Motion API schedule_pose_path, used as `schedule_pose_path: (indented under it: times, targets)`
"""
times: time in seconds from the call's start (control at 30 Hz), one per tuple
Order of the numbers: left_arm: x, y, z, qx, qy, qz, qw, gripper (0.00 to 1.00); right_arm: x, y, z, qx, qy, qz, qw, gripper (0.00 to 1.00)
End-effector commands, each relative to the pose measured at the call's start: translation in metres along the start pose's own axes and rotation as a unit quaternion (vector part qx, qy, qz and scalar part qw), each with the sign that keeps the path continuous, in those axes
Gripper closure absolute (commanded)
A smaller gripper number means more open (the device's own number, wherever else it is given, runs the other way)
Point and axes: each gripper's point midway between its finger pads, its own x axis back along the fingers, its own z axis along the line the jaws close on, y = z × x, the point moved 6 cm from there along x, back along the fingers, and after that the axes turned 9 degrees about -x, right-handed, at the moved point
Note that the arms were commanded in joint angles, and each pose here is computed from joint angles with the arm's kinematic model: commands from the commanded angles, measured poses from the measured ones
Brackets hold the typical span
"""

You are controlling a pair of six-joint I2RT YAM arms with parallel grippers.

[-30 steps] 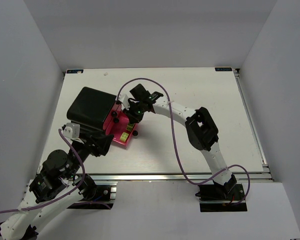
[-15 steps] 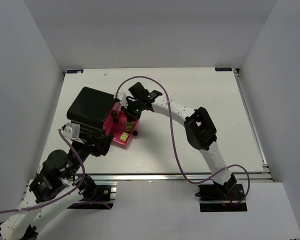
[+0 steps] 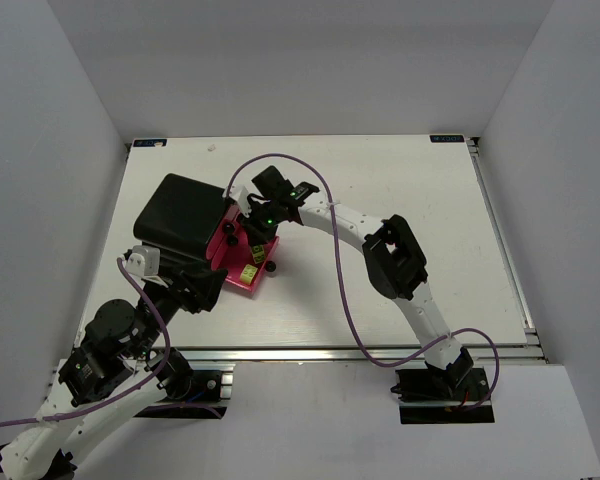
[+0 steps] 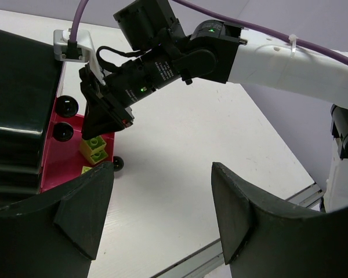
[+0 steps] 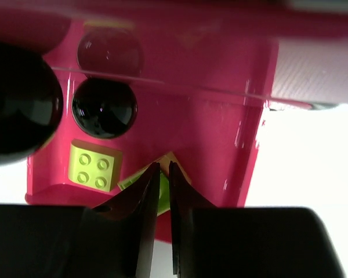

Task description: Sort the legos into containers by color

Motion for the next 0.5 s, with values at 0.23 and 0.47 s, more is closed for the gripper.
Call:
schedule_pose_path:
  times: [0.23, 0.47]
  targets:
    - [-0.0031, -0.0028, 0.0, -0.007, 0.0, 0.006, 1.0, 0.22, -0.0086, 0.0031, 0.0022, 0.008, 0.011, -0.002, 1.0, 0.98]
    - [-0.0029, -0.0025, -0.0001, -0.006, 0.0, 0.006, 1.0, 0.22, -0.005, 0.0122, 0.006, 0.003, 0.019, -0.018, 1.0, 1.0]
